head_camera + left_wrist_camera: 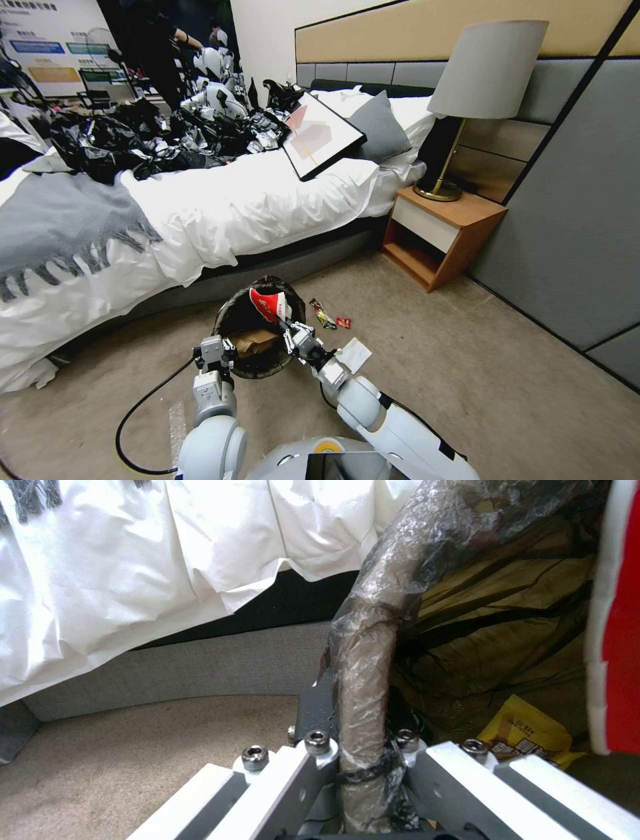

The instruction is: Pick up the trash bin, then pick up the garbage from the floor and place it into the trash bin.

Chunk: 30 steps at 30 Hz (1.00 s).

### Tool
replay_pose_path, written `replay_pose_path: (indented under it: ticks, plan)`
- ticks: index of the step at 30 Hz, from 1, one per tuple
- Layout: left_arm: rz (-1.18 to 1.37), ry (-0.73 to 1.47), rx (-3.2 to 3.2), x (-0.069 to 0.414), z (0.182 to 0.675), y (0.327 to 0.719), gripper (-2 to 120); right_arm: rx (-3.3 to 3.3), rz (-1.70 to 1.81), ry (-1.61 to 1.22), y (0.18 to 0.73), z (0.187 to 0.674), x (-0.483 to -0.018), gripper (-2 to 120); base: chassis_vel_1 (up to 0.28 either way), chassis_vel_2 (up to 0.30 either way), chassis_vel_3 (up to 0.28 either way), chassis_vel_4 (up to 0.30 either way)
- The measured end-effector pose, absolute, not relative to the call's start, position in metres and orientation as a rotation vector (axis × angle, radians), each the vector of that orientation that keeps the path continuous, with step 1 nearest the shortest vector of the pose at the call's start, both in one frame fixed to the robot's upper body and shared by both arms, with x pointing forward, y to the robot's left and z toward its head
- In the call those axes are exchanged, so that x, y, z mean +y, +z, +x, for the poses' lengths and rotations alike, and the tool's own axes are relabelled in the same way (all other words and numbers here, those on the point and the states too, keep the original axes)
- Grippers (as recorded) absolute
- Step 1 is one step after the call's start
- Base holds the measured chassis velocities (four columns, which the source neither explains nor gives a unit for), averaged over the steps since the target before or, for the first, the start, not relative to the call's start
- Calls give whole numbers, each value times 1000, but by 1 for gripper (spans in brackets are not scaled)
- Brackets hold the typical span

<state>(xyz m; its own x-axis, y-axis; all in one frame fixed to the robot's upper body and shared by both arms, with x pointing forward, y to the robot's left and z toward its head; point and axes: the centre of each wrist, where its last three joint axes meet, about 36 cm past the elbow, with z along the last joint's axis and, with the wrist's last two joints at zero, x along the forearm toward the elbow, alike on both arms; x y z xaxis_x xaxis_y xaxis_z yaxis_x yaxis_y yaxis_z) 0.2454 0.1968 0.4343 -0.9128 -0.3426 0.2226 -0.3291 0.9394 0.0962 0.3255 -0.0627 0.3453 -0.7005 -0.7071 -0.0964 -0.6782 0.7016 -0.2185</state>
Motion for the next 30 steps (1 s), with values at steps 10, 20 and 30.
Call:
replay_pose_path:
  ticks: [10,20,30]
  plan:
    - [503,-84,-2858,196,245,435,0,2746,-1109,-268,340,324,-59,21,0,0,0,0]
    - [503,-84,-2859,195,245,435,0,2746,-1103,-279,338,322,-61,58,0,0,0,0]
    - [497,-87,-2862,195,244,436,0,2741,-1101,-285,340,319,-65,95,0,0,0,0]
